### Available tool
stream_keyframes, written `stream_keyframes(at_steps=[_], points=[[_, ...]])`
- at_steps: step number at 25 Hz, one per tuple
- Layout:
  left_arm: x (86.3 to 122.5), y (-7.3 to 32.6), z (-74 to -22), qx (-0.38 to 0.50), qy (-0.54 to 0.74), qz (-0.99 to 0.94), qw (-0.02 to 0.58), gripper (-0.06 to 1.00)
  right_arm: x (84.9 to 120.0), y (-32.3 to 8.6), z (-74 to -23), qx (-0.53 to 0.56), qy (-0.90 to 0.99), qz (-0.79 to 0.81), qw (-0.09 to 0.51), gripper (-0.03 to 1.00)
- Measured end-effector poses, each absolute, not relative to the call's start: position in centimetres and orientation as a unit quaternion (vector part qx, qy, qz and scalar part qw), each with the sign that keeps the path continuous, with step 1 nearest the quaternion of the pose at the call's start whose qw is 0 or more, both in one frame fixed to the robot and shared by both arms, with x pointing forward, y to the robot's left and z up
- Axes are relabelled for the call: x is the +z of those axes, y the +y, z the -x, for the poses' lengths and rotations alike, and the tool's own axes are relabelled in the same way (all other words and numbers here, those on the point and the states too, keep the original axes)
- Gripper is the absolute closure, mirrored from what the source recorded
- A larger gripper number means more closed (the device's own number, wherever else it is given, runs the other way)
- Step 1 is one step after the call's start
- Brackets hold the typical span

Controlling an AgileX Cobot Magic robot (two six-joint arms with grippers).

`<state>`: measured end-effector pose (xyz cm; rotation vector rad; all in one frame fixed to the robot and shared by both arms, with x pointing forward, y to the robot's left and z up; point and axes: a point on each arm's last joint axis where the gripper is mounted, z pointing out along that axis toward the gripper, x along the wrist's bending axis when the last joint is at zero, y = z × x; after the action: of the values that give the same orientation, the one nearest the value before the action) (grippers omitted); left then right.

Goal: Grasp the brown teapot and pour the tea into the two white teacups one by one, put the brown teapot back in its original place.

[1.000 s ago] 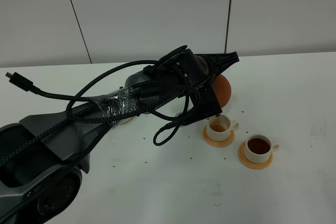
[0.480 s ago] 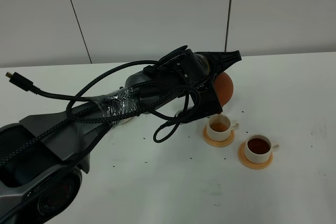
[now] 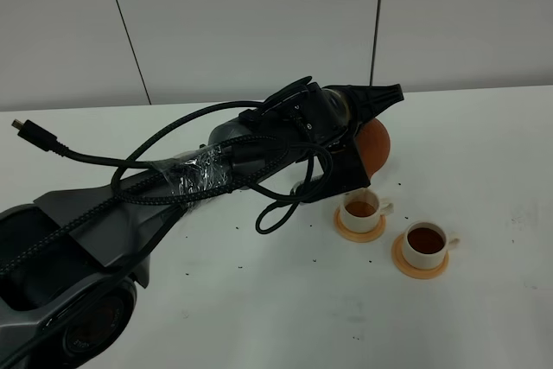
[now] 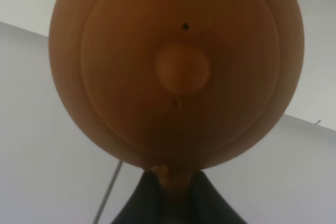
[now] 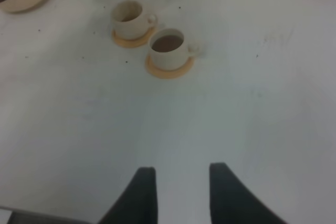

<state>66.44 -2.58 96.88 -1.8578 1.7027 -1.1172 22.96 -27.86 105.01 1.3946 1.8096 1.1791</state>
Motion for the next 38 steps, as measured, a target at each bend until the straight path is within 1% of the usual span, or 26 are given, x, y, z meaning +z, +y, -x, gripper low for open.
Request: stream_keyframes(at_steps=[38], points=[[97.14,-3.05,-66.47,-0.418,0.614,0.643,0.185,0.77,105.01,-27.86,-22.96,0.440,0.675,-0.521,0.281,0.73]])
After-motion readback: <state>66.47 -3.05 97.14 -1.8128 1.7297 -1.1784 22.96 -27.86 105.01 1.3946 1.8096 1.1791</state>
